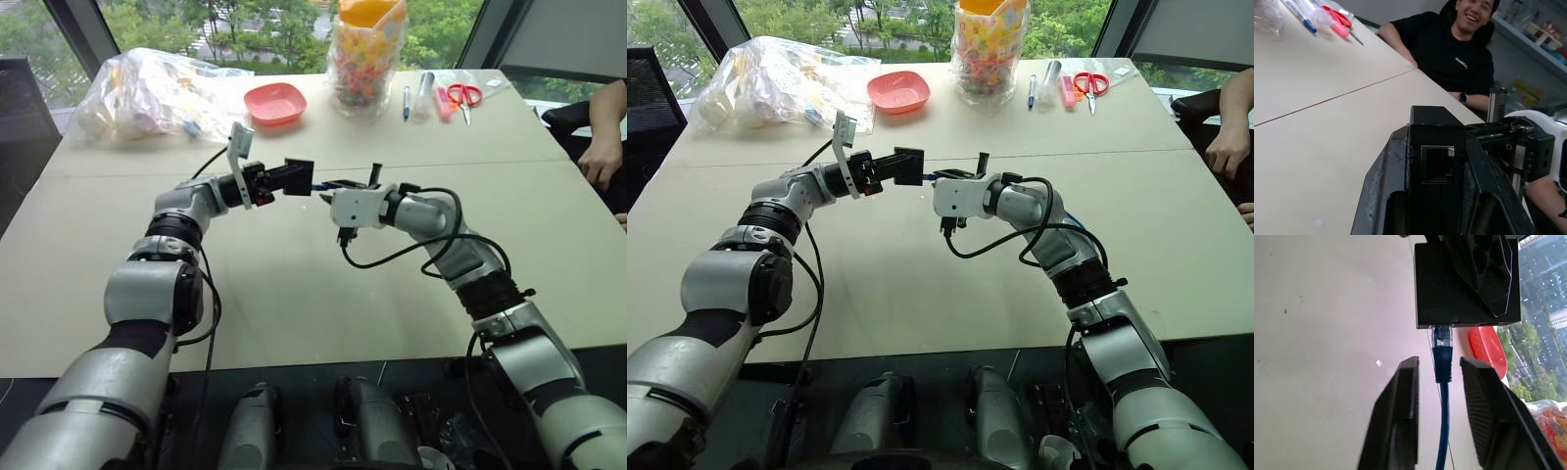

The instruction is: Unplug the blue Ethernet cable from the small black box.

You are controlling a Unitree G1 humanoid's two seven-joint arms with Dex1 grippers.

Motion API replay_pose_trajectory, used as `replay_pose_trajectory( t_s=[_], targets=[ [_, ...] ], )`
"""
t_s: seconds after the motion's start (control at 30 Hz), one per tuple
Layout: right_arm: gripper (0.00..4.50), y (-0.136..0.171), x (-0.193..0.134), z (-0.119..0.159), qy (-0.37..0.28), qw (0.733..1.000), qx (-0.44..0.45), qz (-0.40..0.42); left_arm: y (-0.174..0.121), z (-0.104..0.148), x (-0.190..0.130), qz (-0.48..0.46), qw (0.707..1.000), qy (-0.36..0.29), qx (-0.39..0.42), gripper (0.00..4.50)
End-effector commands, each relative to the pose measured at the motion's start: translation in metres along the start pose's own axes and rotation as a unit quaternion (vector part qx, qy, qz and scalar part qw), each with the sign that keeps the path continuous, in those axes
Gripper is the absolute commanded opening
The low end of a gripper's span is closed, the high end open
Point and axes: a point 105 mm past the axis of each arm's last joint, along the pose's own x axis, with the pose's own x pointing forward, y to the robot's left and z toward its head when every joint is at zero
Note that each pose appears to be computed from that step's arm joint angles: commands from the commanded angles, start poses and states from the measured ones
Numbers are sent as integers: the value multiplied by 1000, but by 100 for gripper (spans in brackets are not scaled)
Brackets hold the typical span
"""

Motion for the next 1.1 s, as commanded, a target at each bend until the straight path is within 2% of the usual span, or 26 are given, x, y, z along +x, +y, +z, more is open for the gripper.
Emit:
replay_pose_trajectory(
  t_s=[0.03,0.07,0.1,0.17,0.23,0.27,0.37,0.4,0.53,0.67,1.1],
  targets=[
    [307,-18,-27,-1,-24,976,192,-98,3,14,-13,4,998,-54,-19,54],
    [307,-16,-31,0,-33,963,248,-105,4,16,-15,4,998,-64,-28,54],
    [307,-14,-37,8,-75,921,363,-121,2,20,-18,-5,995,-88,-53,54],
    [307,-8,-46,30,-157,828,529,-106,-3,28,-22,-30,988,-124,-92,54],
    [307,-4,-51,47,-209,757,614,-79,-8,33,-23,-54,981,-145,-118,54],
    [307,-2,-53,52,-225,730,641,-68,-11,35,-23,-65,978,-152,-128,54],
    [307,8,-47,61,-242,661,709,-45,-22,37,-22,-106,967,-170,-157,54],
    [307,11,-44,62,-242,646,722,-44,-26,38,-22,-118,964,-172,-164,54],
    [307,9,-34,62,-247,618,744,-60,-53,29,-21,-178,956,-150,-180,54],
    [307,4,-31,65,-259,610,746,-64,-70,19,-20,-195,954,-130,-185,54],
    [307,-1,-32,73,-282,614,735,-55,-70,17,-18,-179,954,-142,-194,54]
  ],
)
